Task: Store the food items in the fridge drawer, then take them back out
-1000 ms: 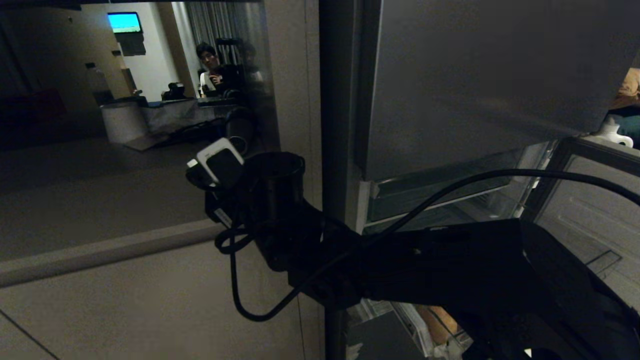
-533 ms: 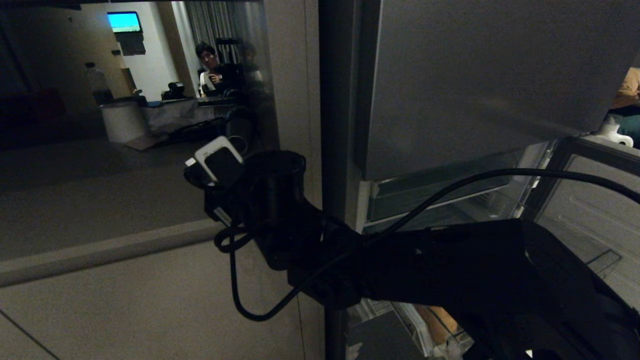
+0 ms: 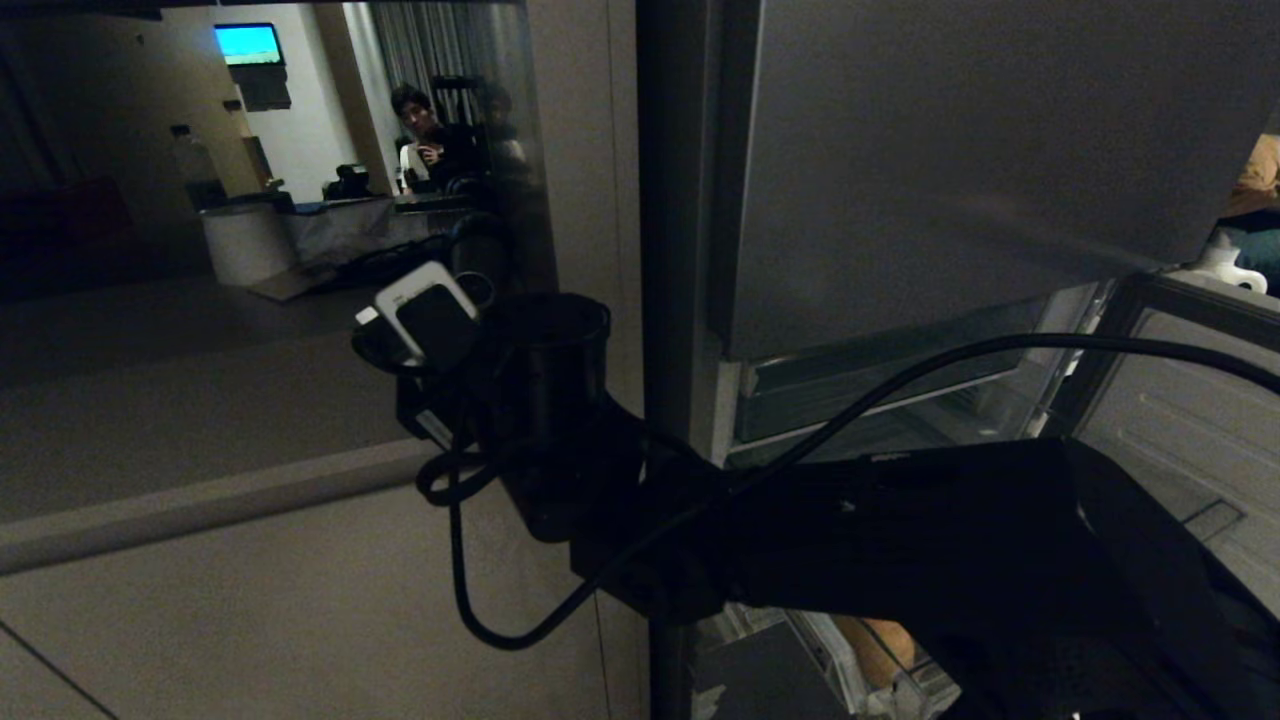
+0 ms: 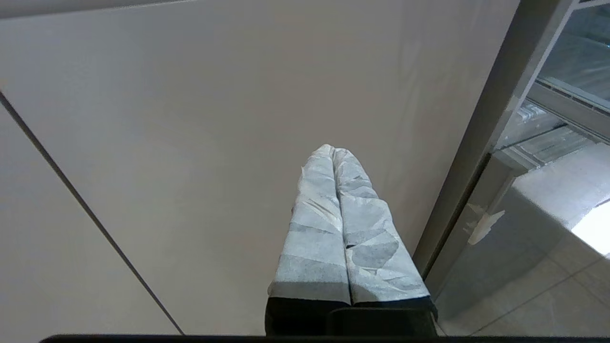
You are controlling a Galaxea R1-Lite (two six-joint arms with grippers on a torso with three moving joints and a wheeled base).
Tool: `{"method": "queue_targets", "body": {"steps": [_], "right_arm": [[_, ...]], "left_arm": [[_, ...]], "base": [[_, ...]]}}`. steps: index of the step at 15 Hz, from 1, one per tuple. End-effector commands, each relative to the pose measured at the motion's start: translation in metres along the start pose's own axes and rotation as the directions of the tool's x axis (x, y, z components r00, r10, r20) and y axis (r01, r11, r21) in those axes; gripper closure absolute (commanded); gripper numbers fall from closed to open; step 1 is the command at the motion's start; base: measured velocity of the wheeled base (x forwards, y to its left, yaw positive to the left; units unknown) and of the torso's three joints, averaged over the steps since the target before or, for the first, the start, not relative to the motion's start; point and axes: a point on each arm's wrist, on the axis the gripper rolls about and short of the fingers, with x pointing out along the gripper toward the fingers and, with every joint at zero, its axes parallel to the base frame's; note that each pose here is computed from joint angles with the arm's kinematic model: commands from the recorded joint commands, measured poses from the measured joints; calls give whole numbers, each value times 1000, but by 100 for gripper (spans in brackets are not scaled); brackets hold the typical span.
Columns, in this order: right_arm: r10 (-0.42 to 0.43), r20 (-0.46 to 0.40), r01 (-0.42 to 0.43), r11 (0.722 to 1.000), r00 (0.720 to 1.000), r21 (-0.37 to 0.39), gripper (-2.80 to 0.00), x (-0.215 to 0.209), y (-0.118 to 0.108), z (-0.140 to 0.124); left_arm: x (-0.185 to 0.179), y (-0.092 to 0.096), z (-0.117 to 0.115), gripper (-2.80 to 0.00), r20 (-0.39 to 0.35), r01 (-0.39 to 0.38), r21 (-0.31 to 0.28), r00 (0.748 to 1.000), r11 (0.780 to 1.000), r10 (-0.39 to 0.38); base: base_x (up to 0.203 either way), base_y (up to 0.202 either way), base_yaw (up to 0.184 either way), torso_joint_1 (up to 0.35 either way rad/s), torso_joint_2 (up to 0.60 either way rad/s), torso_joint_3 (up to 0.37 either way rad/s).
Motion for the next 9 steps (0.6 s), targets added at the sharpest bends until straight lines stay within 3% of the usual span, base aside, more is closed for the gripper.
{"method": "queue_targets", "body": {"steps": [1, 9], "right_arm": [[-2, 19, 1, 1000, 1000, 8, -280, -5, 1, 10], [-9, 44, 8, 1000, 999, 21, -280, -11, -5, 27]], "left_arm": [[0, 0, 0, 0, 0, 0, 0, 1000, 1000, 0], [0, 0, 0, 0, 0, 0, 0, 1000, 1000, 0]], "base": [[0, 0, 0, 0, 0, 0], [0, 0, 0, 0, 0, 0]]}}
